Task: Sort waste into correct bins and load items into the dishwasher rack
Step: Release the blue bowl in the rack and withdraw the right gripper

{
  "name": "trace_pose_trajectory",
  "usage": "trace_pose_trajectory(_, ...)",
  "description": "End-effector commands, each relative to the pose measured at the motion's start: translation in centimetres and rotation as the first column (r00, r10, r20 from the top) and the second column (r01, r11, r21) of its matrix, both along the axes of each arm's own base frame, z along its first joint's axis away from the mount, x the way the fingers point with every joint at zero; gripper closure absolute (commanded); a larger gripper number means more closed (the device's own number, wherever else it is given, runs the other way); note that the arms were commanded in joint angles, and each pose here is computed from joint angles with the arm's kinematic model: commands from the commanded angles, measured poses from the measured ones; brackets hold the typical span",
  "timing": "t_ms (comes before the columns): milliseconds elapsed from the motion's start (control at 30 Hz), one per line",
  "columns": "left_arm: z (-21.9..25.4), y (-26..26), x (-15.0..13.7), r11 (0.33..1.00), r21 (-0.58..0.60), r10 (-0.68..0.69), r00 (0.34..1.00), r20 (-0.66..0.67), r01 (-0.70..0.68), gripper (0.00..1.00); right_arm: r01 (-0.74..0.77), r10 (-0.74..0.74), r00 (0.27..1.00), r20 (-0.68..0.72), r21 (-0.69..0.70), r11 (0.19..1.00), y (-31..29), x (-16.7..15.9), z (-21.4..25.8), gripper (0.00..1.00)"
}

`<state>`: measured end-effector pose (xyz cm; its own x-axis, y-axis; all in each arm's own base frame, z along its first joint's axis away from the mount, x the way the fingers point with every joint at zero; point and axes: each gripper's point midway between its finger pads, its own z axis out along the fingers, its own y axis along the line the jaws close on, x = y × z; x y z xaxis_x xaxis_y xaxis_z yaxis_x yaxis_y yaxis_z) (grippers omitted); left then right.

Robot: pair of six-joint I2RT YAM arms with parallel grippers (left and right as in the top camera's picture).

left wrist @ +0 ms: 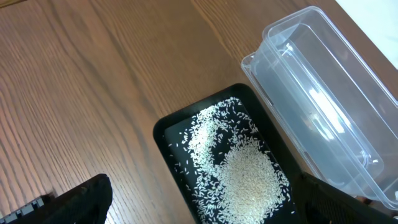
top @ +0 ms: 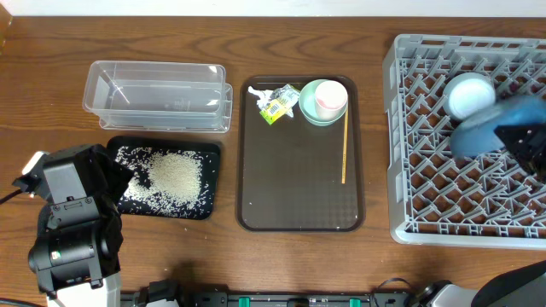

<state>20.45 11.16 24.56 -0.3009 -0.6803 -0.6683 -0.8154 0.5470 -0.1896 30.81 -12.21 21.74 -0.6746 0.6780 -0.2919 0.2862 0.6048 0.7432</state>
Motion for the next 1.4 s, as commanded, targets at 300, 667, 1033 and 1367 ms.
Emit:
trace_pose_trajectory(300,0.5,0.2,-0.1,1.000,0.007,0.010,1.000,0.010,-0.010,0.06,0.180,-0.194,0.977,-0.086,-0.153,0.972,-2.1,-3.2,1.3,0.49)
trace_pose_trajectory(667,0.5,0.2,-0.1,1.000,0.007,0.009,1.000,0.009,-0.009,0.06,0.253,-0.211,0.962,0.171,-0.285,0.924,-1.6,-2.5,7.9,0.91)
trace_pose_trajectory(1033,0.5,0.2,-0.1,1.000,0.007,0.010,1.000,0.010,-0.010,0.06,0.238,-0.234,0.971,0.056,-0.369,0.898,-3.1,3.4,2.9,0.98)
trace_pose_trajectory(1367,0.5,0.2,-0.1,1.000,0.007,0.010,1.000,0.010,-0.010,0.06,0.078,-0.101,0.993,-0.057,-0.310,0.947,0.9,1.1,1.4,0.89)
